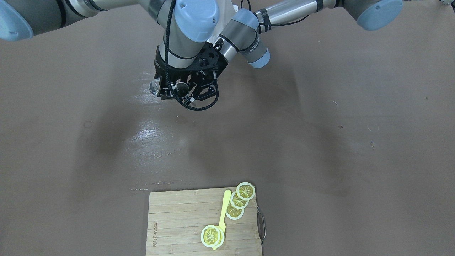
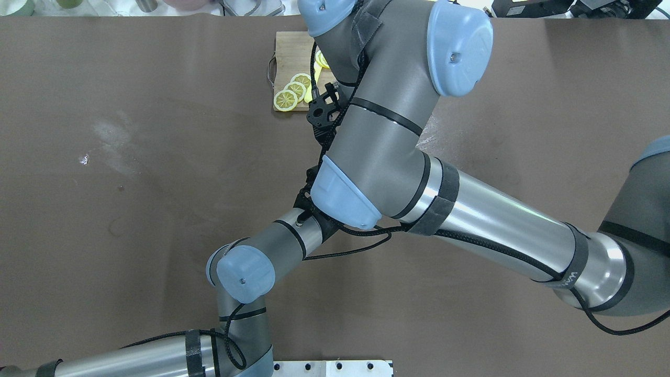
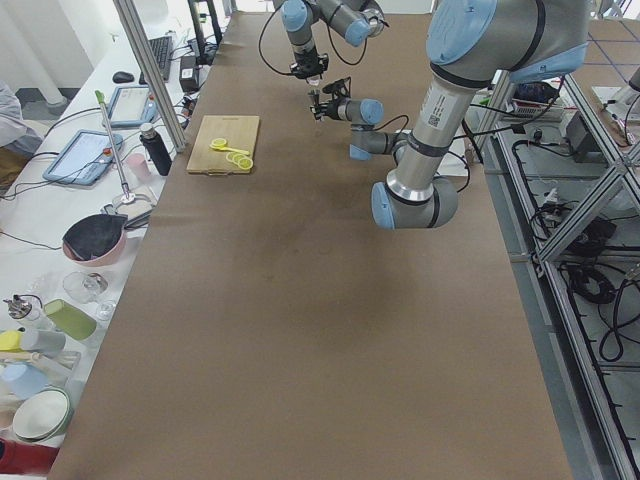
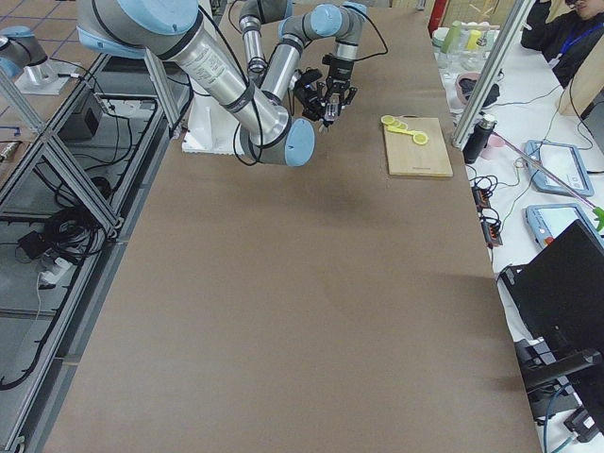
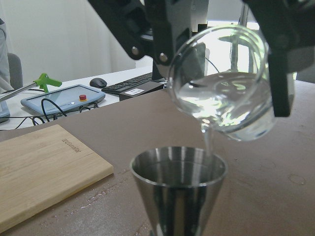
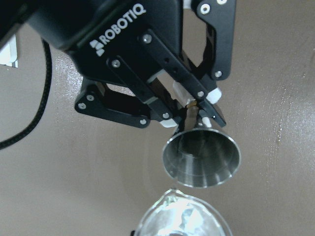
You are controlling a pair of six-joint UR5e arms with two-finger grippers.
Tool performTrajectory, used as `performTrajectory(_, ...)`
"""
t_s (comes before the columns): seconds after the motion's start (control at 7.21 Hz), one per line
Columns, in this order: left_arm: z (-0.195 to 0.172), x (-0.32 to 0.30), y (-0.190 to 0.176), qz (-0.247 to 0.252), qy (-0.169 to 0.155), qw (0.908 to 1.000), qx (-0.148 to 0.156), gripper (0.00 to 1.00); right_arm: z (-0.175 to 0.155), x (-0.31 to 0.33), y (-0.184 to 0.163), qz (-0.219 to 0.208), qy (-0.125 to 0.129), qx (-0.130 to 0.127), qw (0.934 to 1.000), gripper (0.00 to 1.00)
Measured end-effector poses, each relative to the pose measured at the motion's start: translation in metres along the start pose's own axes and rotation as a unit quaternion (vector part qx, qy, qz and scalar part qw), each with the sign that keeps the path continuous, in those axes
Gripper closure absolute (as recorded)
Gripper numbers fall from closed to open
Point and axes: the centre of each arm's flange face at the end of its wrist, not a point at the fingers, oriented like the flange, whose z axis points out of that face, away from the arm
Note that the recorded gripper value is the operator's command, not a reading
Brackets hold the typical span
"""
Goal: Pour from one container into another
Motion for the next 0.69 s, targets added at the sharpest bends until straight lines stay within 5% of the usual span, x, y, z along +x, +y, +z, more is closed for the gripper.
performTrajectory(0.69,0.0002,-0.0004,0.0014,0.000,0.000,1.0000,-0.001,1.00,-0.0078,0.0113,-0.0079,-0.032,-0.018,-0.030,0.9989,1.00)
